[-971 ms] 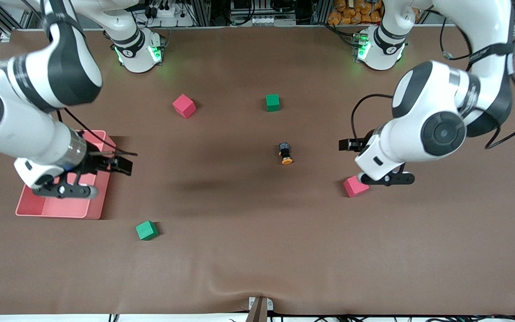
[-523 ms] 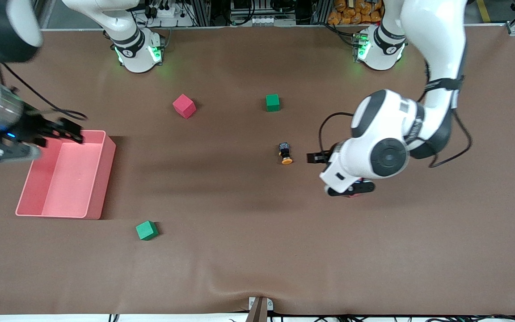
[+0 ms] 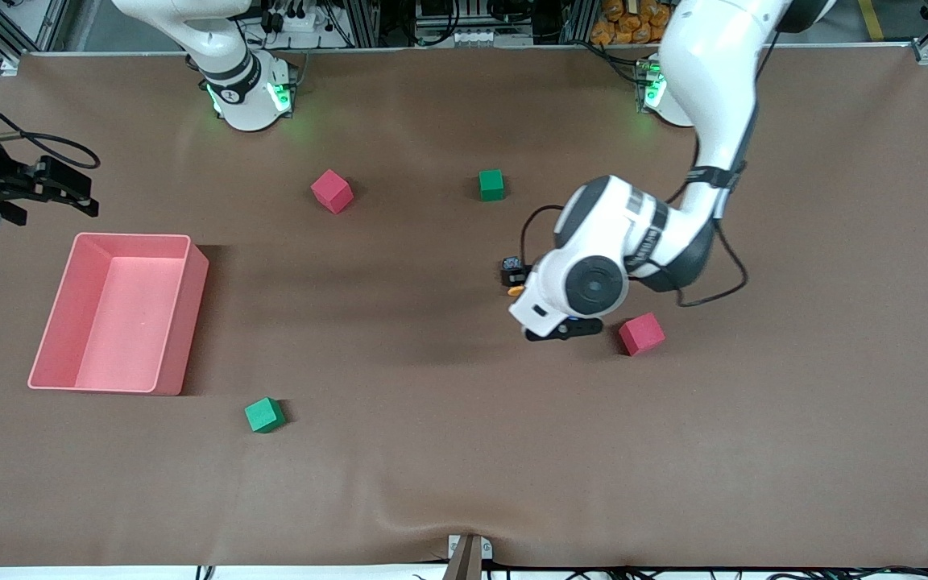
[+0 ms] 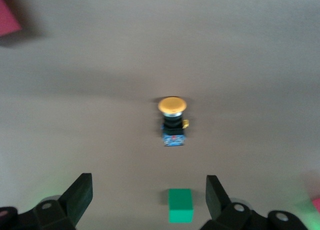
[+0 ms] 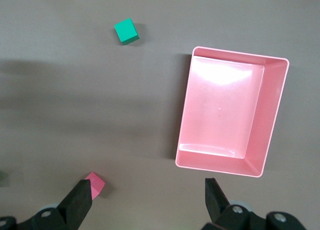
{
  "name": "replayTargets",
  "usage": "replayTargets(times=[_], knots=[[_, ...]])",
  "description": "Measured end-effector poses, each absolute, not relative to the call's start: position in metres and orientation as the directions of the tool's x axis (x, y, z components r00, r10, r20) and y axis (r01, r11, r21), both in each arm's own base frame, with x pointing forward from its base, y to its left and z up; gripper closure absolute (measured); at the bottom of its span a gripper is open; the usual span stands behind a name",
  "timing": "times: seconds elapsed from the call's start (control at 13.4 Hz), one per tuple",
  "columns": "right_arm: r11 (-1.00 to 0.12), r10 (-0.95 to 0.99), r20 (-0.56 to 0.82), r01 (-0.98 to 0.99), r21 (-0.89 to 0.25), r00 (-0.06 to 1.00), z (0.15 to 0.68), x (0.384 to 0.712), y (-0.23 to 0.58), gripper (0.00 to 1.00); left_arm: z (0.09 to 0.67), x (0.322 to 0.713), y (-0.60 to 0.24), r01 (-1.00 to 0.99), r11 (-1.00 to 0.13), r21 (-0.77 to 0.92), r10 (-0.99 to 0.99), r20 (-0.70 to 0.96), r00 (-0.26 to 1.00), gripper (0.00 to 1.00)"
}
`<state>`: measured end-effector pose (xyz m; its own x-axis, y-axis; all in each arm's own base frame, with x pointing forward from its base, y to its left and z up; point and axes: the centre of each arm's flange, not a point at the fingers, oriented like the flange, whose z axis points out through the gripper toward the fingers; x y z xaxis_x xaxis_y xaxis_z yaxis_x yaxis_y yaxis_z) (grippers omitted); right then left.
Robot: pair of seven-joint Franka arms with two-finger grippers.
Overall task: Place and upright button with both arms
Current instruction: 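Withdraw the right gripper while the left gripper reaches the button, then close the left gripper on the button body and lift it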
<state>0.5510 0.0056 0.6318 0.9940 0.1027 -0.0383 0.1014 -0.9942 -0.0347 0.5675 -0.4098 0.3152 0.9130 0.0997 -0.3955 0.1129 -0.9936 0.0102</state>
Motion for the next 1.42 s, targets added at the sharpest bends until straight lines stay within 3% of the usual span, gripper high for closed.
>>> replayTargets(times=[0.6,1.42], knots=[[-0.999,0.033,-0.033,0.033,-0.020,0.999,0.633,0.555,-0.002,0.00,0.242,0.575,-0.412,0.201,-0.980,-0.004,0.189,-0.355,0.915,0.00],[-0.999,0.042,-0.019,0.042,-0.019,0.999,0.635,0.557,0.004,0.00,0.187,0.523,-0.443,0.220,-0.974,-0.056,0.225,-0.350,0.909,0.00]])
